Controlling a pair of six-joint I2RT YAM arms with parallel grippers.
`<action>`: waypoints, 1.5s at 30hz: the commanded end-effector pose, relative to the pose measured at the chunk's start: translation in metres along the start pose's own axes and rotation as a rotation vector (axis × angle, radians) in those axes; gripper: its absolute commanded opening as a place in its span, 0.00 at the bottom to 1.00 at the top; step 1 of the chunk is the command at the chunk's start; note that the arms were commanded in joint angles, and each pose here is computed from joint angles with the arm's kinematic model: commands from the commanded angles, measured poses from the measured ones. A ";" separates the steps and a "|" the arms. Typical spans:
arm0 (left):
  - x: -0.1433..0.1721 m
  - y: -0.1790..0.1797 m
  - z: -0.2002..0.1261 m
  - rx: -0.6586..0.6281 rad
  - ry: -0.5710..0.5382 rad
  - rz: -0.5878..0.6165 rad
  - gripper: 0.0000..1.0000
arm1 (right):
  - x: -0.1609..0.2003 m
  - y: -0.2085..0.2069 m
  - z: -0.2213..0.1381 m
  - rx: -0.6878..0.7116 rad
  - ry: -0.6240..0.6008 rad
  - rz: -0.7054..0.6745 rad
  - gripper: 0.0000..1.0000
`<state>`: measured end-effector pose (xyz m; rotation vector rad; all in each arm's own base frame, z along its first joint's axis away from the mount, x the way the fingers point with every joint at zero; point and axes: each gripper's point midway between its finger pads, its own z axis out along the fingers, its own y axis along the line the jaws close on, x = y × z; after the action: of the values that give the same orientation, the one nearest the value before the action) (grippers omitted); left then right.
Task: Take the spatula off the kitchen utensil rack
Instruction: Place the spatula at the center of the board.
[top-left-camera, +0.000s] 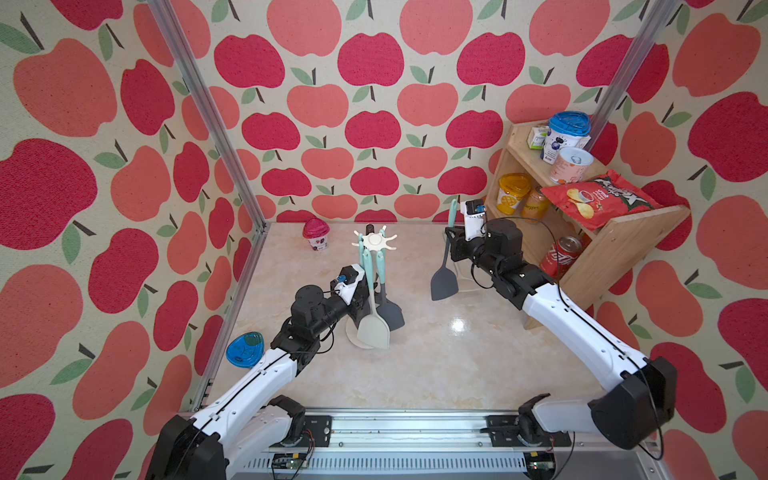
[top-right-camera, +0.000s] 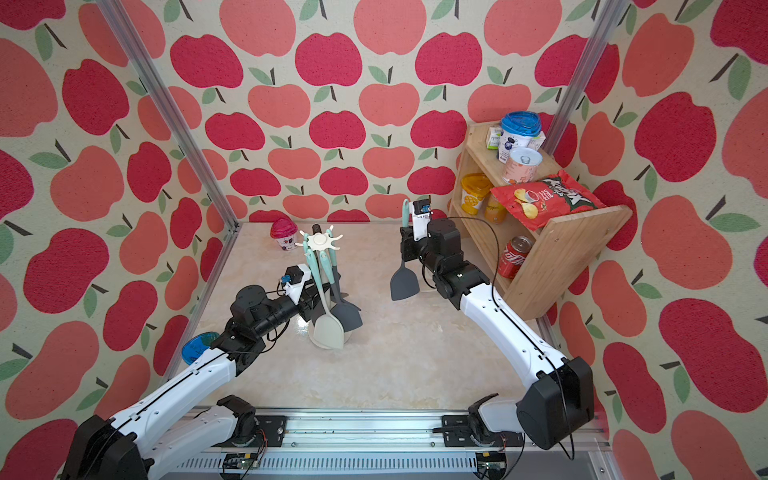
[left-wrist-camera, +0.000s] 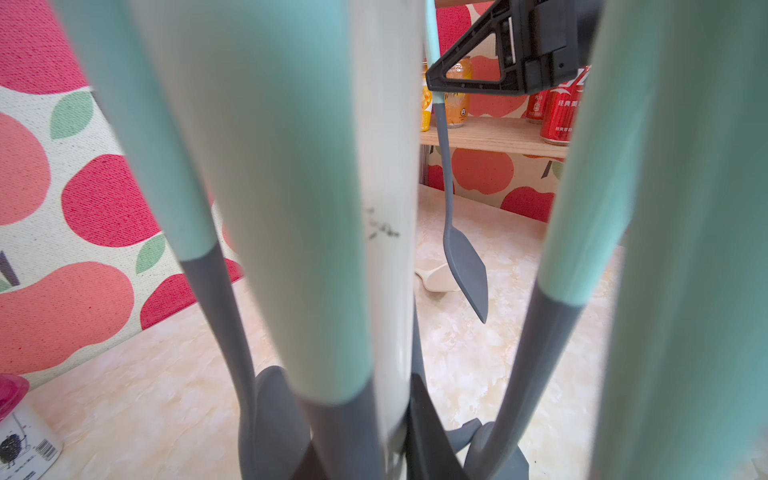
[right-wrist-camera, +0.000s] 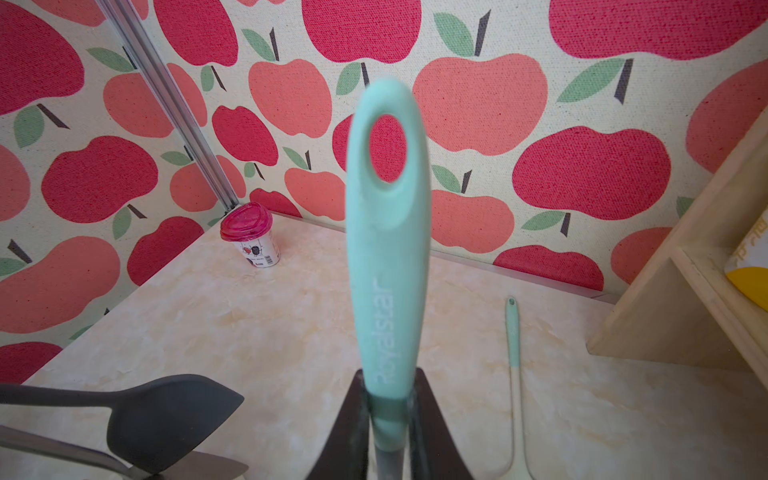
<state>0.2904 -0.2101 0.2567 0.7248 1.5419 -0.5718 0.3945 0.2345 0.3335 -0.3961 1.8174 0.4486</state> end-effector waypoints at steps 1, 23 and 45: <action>0.068 -0.005 -0.002 0.012 0.225 -0.026 0.00 | -0.007 -0.002 0.013 -0.023 0.002 0.023 0.00; 0.067 -0.005 -0.004 0.003 0.217 -0.027 0.00 | 0.034 -0.037 0.097 0.018 0.120 0.049 0.00; 0.068 -0.003 -0.006 -0.011 0.223 -0.016 0.00 | 0.064 -0.055 0.168 0.037 0.211 0.063 0.00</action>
<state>0.2884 -0.2076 0.2565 0.7202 1.5489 -0.5652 0.5326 0.2683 0.2160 -0.3930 2.0505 0.4173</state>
